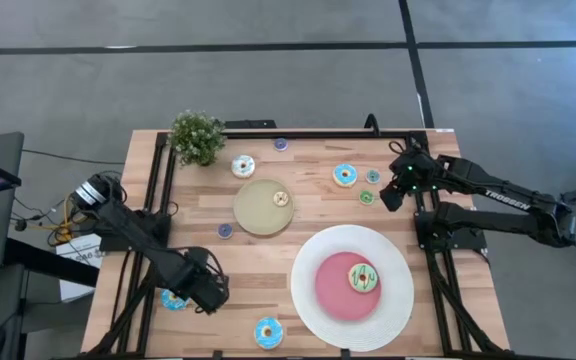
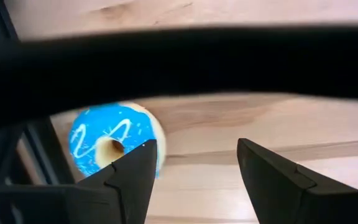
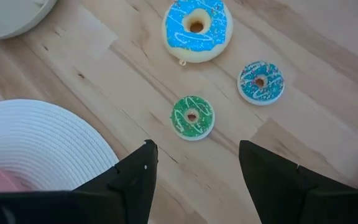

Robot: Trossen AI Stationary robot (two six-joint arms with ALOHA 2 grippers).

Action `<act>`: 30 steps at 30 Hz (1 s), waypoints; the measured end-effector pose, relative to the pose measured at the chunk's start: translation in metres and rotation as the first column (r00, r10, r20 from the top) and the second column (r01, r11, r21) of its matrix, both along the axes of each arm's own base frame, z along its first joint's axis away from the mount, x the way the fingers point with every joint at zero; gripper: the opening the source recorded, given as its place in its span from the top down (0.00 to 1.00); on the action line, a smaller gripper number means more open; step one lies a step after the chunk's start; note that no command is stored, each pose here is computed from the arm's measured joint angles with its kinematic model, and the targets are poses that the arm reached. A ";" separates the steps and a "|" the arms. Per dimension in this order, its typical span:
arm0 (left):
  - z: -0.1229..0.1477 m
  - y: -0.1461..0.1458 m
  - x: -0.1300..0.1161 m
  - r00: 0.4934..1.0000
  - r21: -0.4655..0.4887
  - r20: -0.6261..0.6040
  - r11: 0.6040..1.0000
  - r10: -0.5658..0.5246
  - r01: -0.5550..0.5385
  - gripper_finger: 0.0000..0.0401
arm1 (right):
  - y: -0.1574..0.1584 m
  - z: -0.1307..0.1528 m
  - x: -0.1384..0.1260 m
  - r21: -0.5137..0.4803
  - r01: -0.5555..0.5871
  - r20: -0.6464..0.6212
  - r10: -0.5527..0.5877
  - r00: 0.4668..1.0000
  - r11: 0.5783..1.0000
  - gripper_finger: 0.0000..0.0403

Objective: Pick & Place donuts
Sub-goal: Put the left large blue donut on the pink plate

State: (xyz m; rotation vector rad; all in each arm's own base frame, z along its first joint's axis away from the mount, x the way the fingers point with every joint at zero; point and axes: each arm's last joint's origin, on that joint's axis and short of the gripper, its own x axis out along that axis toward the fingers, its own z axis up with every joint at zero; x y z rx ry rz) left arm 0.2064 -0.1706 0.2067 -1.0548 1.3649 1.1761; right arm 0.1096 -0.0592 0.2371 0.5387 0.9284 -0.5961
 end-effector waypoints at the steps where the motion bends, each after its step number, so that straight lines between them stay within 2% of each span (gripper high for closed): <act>1: -0.003 -0.002 0.000 1.000 -0.005 -0.019 1.000 -0.017 0.017 0.46 | 0.000 0.000 0.000 0.009 0.008 0.004 -0.008 1.000 1.000 0.47; 11: -0.008 -0.026 -0.026 0.992 0.020 -0.045 0.992 -0.120 0.121 0.46 | 0.001 0.000 0.000 0.067 0.089 0.028 -0.091 0.995 0.994 0.47; 16: -0.012 -0.039 -0.044 0.993 0.071 -0.001 0.991 -0.117 0.117 0.46 | 0.000 0.000 0.000 0.073 0.100 0.030 -0.103 0.994 0.992 0.47; 23: -0.045 -0.041 -0.055 0.990 0.011 0.047 0.991 -0.134 0.134 0.46 | 0.000 0.000 0.000 0.094 0.137 0.038 -0.141 0.989 0.986 0.47; 30: -0.056 -0.037 -0.058 0.989 0.004 0.044 0.990 -0.143 0.143 0.46 | 0.000 0.000 0.000 0.103 0.153 0.042 -0.158 0.987 0.983 0.47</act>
